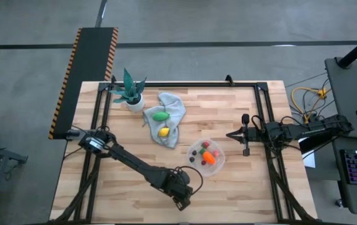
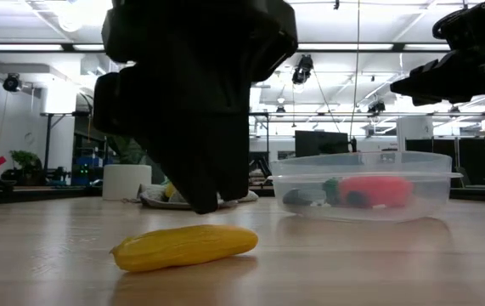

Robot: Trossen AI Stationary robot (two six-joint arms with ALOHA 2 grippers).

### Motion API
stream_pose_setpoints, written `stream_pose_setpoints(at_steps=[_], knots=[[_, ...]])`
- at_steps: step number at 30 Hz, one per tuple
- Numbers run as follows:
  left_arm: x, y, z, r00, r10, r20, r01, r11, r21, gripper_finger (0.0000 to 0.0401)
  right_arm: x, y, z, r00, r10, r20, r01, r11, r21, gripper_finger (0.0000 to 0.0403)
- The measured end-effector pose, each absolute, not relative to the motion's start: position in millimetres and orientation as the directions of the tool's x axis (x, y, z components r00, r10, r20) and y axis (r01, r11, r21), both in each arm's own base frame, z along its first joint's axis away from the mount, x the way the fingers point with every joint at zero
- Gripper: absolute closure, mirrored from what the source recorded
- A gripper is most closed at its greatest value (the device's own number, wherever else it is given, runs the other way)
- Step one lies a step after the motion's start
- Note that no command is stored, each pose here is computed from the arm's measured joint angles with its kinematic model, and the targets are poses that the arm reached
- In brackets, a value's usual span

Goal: Pick and placing Produce into tupperware
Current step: Put the yellow chili pepper into the transparent bin

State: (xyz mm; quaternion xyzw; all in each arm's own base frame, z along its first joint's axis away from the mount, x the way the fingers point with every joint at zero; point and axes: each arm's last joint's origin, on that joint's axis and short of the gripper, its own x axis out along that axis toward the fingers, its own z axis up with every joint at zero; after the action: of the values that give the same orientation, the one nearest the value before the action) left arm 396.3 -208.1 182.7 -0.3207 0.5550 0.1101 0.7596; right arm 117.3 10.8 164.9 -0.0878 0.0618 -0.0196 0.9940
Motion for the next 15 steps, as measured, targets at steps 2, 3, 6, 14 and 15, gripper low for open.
stream_pose_setpoints(at_steps=[2,3,6,14,15], knots=[[395.7,-207.8,182.1,0.354,-0.185,-0.917,-0.527,0.770,-0.359,0.0290,117.3,10.8,164.9,0.992,-0.050,-0.120,0.028,0.984,-0.177,0.0394],[395.8,-207.8,182.1,0.354,-0.186,-0.916,-0.527,0.770,-0.360,0.0290,117.3,10.8,164.9,0.991,-0.050,-0.120,0.028,0.984,-0.177,0.0394],[395.7,-207.7,182.0,0.354,-0.185,-0.917,-0.530,0.768,-0.359,0.0290,117.3,10.8,164.8,0.991,-0.050,-0.121,0.028,0.984,-0.178,0.0394],[393.0,-206.7,176.4,0.339,-0.176,-0.924,-0.554,0.757,-0.347,0.0290,117.0,10.8,162.9,0.989,-0.050,-0.140,0.024,0.983,-0.181,0.0394],[391.9,-206.1,174.1,0.332,-0.173,-0.927,-0.556,0.758,-0.341,0.0290,117.0,10.8,162.8,0.989,-0.050,-0.141,0.024,0.983,-0.181,0.0394]])
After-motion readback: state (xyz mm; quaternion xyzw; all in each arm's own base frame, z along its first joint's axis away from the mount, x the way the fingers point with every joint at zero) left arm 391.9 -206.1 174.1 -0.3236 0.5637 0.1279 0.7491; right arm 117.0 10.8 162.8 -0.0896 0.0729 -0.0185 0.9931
